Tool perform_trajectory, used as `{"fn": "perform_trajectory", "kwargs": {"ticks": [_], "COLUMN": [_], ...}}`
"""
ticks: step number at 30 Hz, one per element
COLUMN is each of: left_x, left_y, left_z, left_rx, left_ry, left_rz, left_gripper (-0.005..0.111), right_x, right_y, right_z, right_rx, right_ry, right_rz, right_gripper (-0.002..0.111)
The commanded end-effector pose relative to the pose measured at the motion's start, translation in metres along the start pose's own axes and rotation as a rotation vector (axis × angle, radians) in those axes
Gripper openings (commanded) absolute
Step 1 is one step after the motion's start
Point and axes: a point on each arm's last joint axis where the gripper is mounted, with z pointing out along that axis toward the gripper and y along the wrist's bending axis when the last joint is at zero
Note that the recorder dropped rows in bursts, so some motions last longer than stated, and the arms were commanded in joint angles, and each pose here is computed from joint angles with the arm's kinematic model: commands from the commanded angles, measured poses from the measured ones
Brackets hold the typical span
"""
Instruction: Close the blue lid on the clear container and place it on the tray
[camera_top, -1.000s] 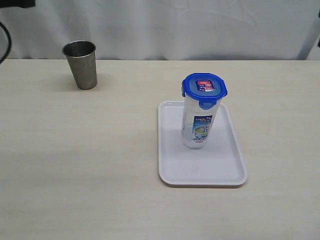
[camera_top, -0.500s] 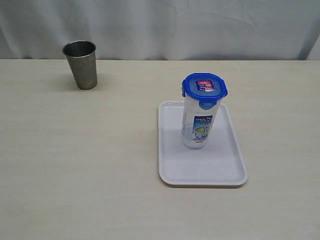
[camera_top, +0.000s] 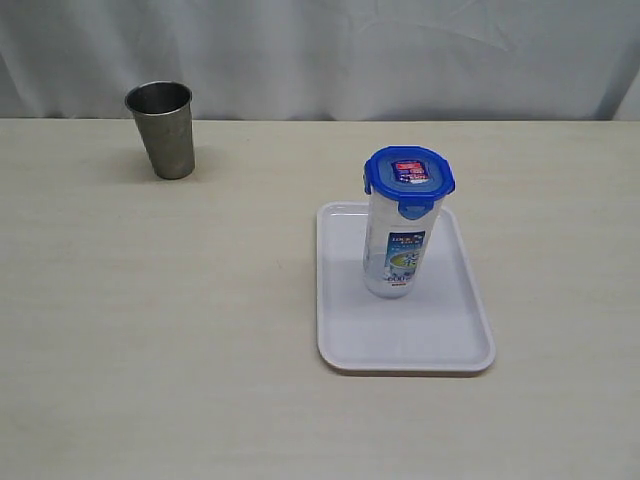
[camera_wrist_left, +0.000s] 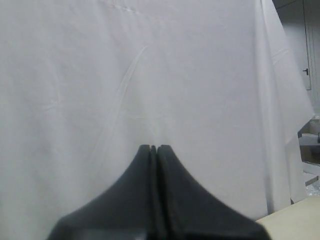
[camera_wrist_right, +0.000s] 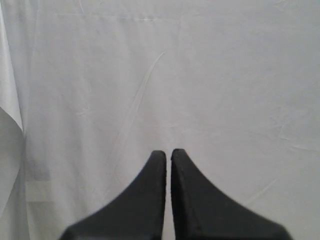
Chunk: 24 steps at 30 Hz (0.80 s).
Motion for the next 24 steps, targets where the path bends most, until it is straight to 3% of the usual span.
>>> {"fn": "perform_trajectory", "kwargs": {"ticks": [1,7,15,18,24], "left_x": [0.0,-0.001,-0.014,-0.014,0.006], "left_y": [-0.001,-0.001,-0.01,-0.01,-0.004], "left_z": [-0.001,-0.001,-0.003,-0.008,-0.033], "left_rx": [0.002,0.007,0.141,0.153,0.03], "left_ry": [-0.005,-0.012,-0.174,-0.271,-0.427], "left_rz": [-0.009,-0.03,-0.357,-0.389,-0.409], "left_gripper": [0.0,0.0,0.0,0.0,0.0], "right_x": [0.001,0.001,0.001,0.001,0.001], "right_y": [0.0,0.0,0.0,0.0,0.0], "right_z": [-0.001,-0.001,-0.001,-0.001,-0.001], "right_rx": [0.0,0.0,0.0,0.0,0.0], "right_ry": [0.004,0.004,0.004,0.004,0.004], "right_rz": [-0.001,-0.001,-0.001,-0.001,-0.001], "right_gripper": [0.004,0.004,0.004,0.004,0.004]}}
